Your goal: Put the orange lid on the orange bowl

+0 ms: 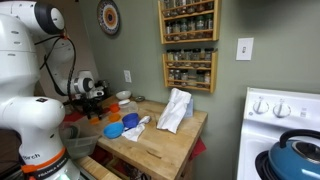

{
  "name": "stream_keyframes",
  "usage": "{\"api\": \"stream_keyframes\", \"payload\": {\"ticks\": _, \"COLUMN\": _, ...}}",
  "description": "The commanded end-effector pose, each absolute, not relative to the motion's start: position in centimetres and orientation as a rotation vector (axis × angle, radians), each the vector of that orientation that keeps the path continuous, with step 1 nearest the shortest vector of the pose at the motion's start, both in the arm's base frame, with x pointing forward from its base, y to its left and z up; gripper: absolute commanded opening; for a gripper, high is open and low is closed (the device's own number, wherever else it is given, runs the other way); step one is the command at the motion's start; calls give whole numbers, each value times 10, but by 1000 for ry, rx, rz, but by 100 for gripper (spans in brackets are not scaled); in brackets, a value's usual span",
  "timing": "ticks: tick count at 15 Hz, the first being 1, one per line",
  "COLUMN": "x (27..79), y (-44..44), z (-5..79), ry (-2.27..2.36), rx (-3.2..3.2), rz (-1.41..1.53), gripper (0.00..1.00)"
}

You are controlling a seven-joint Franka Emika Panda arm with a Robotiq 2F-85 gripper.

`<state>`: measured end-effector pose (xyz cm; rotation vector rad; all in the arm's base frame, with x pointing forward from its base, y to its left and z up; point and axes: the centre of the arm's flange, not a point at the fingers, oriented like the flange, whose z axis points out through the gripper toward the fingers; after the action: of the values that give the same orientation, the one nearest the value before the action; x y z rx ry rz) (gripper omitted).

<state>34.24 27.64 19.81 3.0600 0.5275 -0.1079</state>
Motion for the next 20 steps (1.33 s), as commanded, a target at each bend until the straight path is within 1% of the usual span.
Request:
{"api": "stream_keyframes", "payload": {"ticks": 1, "x": 341, "y": 277, "z": 182, "ry": 495, "rx": 3068, "rz": -89, "gripper": 100}}
{"api": "stream_keyframes", "payload": {"ticks": 12, "x": 342, "y": 275, "z": 175, "ry": 491, "rx": 3086, "rz": -89, "gripper": 100}}
{"api": "stream_keyframes", "payload": {"ticks": 15, "x": 343, "y": 274, "z": 177, "ry": 492, "rx": 3083, "rz": -88, "gripper": 98}}
{"api": "stream_keyframes", "payload": {"ticks": 18, "x": 343, "y": 273, "z": 178, "ry": 492, "rx": 3083, "rz": -86, "gripper": 93}}
{"api": "stream_keyframes", "payload": {"ticks": 19, "x": 343, "y": 273, "z": 179, "ry": 490, "rx": 3086, "rz": -85, "gripper": 88}}
{"api": "stream_keyframes", "payload": {"ticks": 20, "x": 343, "y": 273, "z": 179, "ry": 488, "rx": 3086, "rz": -87, "gripper": 89}}
